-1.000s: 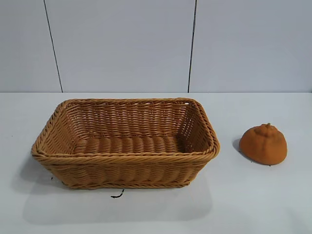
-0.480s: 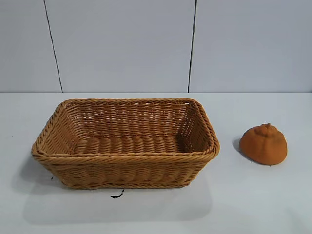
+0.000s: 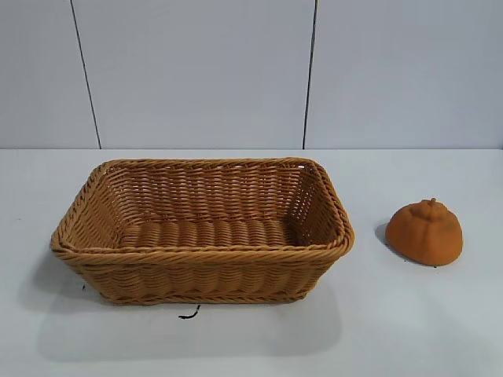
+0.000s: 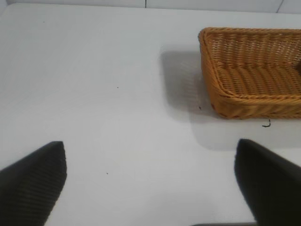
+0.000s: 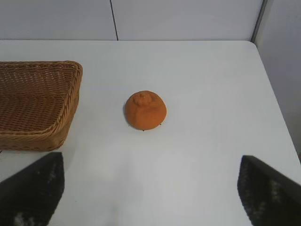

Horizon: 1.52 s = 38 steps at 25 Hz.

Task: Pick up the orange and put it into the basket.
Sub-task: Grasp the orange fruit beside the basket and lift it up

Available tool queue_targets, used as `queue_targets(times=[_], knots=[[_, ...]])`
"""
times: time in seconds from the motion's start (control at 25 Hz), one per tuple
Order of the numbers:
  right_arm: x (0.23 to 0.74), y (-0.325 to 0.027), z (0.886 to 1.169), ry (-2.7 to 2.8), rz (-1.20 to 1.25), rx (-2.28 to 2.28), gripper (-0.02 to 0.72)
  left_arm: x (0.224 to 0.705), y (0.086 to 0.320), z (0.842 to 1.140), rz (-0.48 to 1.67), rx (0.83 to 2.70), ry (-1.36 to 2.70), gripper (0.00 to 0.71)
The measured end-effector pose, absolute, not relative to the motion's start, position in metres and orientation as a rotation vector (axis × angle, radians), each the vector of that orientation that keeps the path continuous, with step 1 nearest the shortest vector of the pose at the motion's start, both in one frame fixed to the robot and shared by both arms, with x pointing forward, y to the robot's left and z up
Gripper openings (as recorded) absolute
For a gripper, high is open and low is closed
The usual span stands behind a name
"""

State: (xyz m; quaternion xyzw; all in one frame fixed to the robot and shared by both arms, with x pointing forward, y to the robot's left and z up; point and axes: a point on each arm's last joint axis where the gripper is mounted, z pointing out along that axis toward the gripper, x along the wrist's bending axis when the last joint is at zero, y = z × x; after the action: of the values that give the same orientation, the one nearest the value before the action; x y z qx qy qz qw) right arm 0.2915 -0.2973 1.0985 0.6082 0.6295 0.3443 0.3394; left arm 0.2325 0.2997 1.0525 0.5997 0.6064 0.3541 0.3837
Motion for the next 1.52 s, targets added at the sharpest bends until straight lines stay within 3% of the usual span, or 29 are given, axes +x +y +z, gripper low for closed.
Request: queue_targets(times=[0.32,0.6,1.12,1.52], knots=[[0.390,-0.294,1.125,1.797,0.736,1.739,0.694,0.232,0.300,1.053,0.903,1.529,1.546,0.696],[0.488,-0.291,1.108,1.919,0.601,1.869,0.694,0.232,0.300,1.053,0.903,1.529,1.546,0.696],[0.615,-0.282,1.023,2.082,0.430,2.087,0.694,0.232,0.300,1.053,0.903,1.529,1.546,0.696],[0.641,-0.278,0.933,2.213,0.246,2.241,0.694,0.233,0.300,1.053,0.903,1.527,1.544,0.696]])
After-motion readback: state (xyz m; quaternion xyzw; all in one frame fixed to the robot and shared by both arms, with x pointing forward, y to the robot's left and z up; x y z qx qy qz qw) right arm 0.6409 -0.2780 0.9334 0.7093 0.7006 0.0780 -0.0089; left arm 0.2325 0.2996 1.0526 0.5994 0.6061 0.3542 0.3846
